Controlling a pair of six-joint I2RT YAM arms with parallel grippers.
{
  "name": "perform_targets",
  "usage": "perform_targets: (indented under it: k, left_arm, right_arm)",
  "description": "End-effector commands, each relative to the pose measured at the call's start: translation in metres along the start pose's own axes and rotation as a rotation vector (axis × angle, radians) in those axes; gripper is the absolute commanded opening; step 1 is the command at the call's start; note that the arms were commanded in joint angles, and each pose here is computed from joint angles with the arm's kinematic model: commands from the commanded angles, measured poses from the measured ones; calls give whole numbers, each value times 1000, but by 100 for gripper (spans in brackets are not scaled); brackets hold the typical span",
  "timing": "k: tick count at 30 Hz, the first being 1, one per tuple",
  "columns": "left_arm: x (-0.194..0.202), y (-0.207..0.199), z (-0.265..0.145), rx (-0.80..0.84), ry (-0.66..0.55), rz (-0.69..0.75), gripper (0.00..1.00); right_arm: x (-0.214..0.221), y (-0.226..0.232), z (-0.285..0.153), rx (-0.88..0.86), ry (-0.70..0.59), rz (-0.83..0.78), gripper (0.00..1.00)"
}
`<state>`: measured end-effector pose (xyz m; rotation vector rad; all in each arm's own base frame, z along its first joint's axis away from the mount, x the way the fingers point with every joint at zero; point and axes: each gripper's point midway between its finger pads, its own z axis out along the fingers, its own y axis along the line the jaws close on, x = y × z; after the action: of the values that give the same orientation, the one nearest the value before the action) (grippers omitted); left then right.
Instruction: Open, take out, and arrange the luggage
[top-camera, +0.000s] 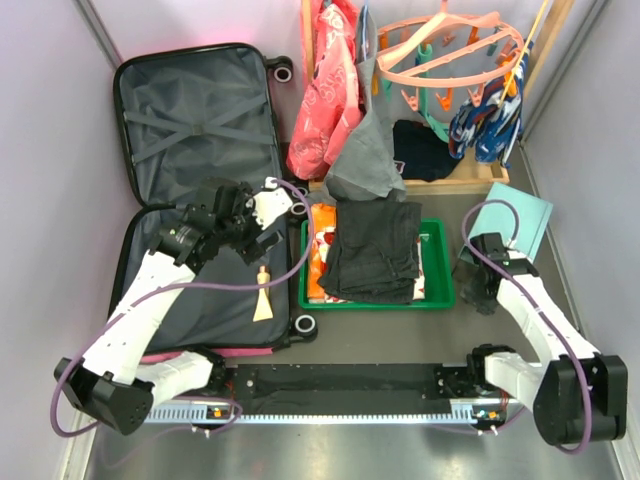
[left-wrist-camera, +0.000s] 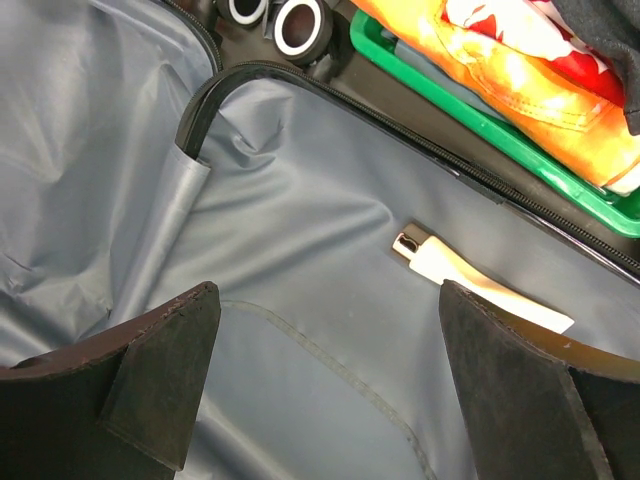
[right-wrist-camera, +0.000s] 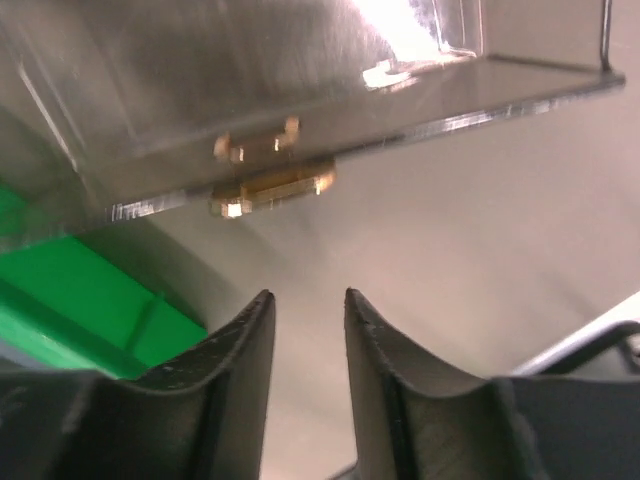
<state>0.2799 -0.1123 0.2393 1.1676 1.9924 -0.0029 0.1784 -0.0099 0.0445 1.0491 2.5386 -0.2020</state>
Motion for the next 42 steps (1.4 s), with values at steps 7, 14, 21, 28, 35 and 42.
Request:
perform_targets:
  k: [7,14,21,28,35,42]
  left_arm:
    - [-14,7,-18,-29,-59,-4,94]
    - [-5,8,-21,-52,-30,4,94]
    - [42,22,5,-129,196,-88,95]
    - [87,-8,43,18,269,-226,89]
    - [112,-58,62,205,314,-295,87]
    - [128,-95,81,376,377,-368,86]
  right_arm:
    - [-95,42,-106,-199,-381,-141,36]
    - [-133,50,-73,74,-373,-273,0]
    - [-132,64,-8,101,-233,-284,0]
    - [-95,60,17,80,-107,-323,0]
    - [-58,36,5,71,-72,-305,0]
    - [-39,40,-14,15,-34,-344,0]
